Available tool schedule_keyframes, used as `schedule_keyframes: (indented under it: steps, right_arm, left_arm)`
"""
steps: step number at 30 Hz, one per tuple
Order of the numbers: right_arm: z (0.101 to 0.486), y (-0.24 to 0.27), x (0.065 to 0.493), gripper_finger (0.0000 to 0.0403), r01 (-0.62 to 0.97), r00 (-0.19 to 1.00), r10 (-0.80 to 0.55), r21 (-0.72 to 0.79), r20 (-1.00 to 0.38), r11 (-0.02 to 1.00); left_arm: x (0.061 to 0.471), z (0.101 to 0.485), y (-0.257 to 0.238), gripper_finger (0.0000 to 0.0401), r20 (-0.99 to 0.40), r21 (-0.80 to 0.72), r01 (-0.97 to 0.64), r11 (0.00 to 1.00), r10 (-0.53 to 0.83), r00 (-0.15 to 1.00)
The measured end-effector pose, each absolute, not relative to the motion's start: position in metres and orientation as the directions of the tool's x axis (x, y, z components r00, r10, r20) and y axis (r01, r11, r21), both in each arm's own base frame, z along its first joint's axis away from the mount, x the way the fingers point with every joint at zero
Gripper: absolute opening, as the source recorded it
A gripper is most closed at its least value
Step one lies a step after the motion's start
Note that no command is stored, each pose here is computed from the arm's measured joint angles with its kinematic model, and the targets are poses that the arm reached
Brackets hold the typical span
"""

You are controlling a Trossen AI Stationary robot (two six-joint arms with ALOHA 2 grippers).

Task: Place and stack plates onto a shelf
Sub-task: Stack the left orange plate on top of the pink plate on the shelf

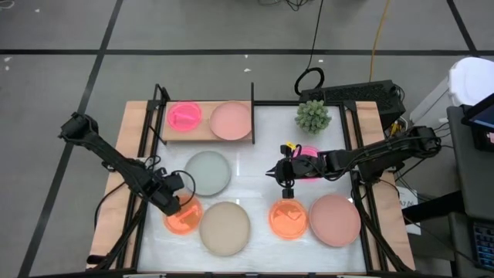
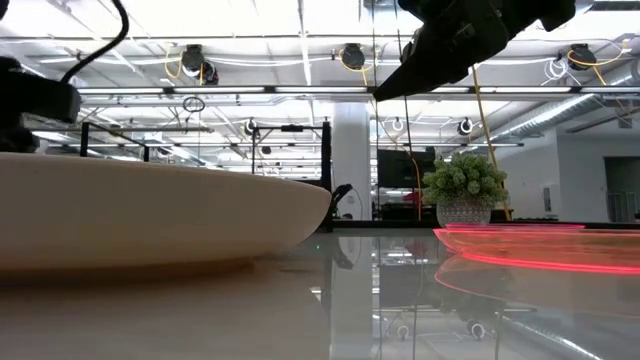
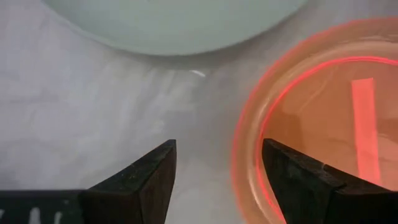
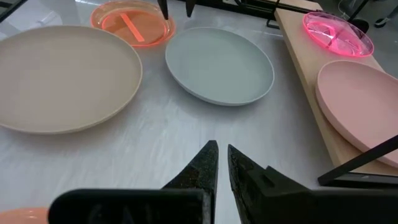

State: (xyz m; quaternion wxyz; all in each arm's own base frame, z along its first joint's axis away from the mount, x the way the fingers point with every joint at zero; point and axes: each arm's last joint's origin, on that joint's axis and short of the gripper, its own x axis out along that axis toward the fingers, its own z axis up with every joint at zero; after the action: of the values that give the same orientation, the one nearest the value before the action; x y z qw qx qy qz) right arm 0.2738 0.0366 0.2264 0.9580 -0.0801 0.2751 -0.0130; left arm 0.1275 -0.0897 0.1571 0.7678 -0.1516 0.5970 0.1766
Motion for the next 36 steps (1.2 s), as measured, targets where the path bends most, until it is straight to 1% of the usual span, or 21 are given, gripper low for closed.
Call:
schedule_keyframes:
  steps: [4,10,13,20,23,26,30,36]
  right_arm:
    - [0.226,0.037,0.274,0.0020,-0.019,0.848,-0.069,-0.161,-0.525,0.987]
    - [0.226,0.036,0.274,0.0020,-0.015,0.848,-0.074,-0.164,-0.524,0.986]
    - [0.227,0.036,0.274,0.0020,-0.015,0.849,-0.074,-0.164,-0.524,0.986]
    - [0.227,0.036,0.274,0.0020,-0.014,0.849,-0.076,-0.166,-0.524,0.986]
    - [0.227,0.036,0.274,0.0020,-0.014,0.849,-0.076,-0.166,-0.523,0.986]
    - [0.227,0.036,0.274,0.0020,-0.013,0.849,-0.077,-0.166,-0.523,0.986]
    - [0.227,0.036,0.274,0.0020,-0.013,0.849,-0.077,-0.166,-0.523,0.986]
    - [0.227,0.036,0.274,0.0020,-0.013,0.849,-0.078,-0.167,-0.523,0.986]
  left_arm:
    - [0.127,0.145,-0.091,0.0243,-0.967,-0.093,-0.451,0.888,0.028,0.254]
    - [0.124,0.135,-0.089,0.0240,-0.964,-0.113,-0.456,0.883,0.014,0.266]
    - [0.123,0.133,-0.088,0.0217,-0.965,-0.112,-0.458,0.882,0.014,0.263]
    - [0.122,0.133,-0.087,0.0134,-0.966,-0.102,-0.457,0.884,0.020,0.256]
    - [0.122,0.133,-0.087,0.0111,-0.966,-0.105,-0.447,0.888,0.015,0.258]
    - [0.121,0.136,-0.087,0.0097,-0.963,-0.131,-0.437,0.890,-0.010,0.270]
    - [0.119,0.141,-0.086,0.0092,-0.955,-0.184,-0.426,0.886,-0.059,0.290]
    - [0.118,0.144,-0.085,0.0090,-0.949,-0.192,-0.426,0.884,-0.056,0.312]
